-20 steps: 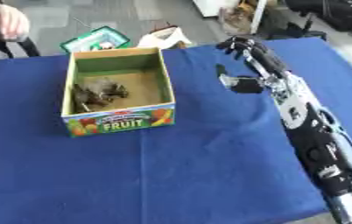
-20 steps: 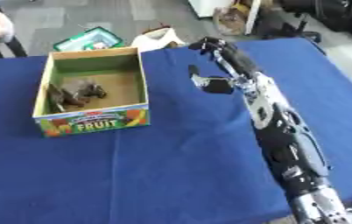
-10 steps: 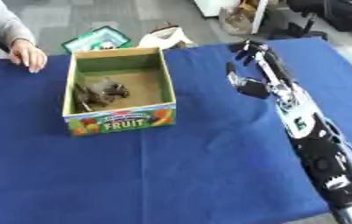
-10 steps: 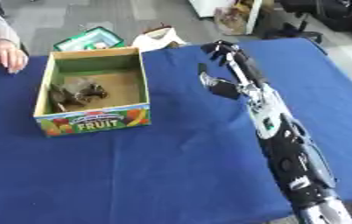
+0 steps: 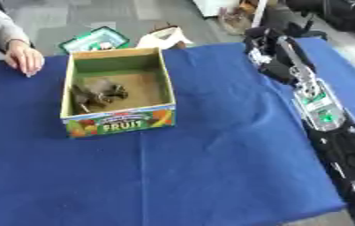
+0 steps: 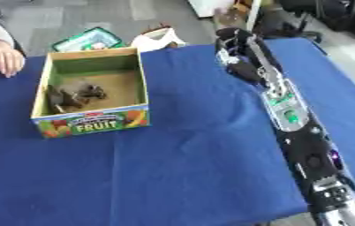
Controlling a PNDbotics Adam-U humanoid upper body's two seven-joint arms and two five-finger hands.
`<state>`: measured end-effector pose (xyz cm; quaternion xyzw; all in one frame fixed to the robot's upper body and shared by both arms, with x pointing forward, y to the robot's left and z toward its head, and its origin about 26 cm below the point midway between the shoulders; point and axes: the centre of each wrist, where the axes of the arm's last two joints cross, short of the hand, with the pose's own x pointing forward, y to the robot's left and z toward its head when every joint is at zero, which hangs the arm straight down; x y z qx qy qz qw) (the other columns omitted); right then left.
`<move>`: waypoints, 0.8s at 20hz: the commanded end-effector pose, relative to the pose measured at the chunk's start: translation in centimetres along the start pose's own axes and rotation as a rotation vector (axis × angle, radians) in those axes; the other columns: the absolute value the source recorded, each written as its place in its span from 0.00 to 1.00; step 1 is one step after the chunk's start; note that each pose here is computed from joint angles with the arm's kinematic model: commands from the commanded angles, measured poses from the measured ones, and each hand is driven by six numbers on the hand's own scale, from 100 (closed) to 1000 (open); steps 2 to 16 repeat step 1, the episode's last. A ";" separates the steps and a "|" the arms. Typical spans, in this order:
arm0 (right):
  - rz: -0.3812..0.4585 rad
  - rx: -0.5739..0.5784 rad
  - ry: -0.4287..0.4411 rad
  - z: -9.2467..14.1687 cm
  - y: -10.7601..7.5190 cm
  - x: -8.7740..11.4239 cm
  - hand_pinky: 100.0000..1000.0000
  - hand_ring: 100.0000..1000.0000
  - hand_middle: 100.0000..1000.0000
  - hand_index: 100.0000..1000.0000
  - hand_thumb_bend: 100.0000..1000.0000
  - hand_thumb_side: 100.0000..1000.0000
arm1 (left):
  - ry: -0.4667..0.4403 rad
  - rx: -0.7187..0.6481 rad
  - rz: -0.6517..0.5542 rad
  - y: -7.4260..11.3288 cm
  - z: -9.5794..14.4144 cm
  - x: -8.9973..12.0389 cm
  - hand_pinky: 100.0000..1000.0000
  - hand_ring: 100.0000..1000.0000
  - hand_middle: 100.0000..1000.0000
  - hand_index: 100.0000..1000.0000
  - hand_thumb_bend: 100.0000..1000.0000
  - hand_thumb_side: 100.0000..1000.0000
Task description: Pick up objects on the table and place them in the box.
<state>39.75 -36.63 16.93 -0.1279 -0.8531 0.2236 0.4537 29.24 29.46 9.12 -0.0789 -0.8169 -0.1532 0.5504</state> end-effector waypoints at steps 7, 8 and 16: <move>-0.048 0.020 -0.036 -0.5 -2.2 1.8 0.43 0.56 0.61 0.77 0.00 0.51 | -0.014 0.004 -0.014 0.3 -0.1 0.5 0.54 0.47 0.52 0.57 0.00 0.79; -0.048 0.020 -0.036 -0.5 -2.2 1.8 0.43 0.56 0.61 0.77 0.00 0.51 | -0.014 0.004 -0.014 0.3 -0.1 0.5 0.54 0.47 0.52 0.57 0.00 0.79; -0.048 0.020 -0.036 -0.5 -2.2 1.8 0.43 0.56 0.61 0.77 0.00 0.51 | -0.014 0.004 -0.014 0.3 -0.1 0.5 0.54 0.47 0.52 0.57 0.00 0.79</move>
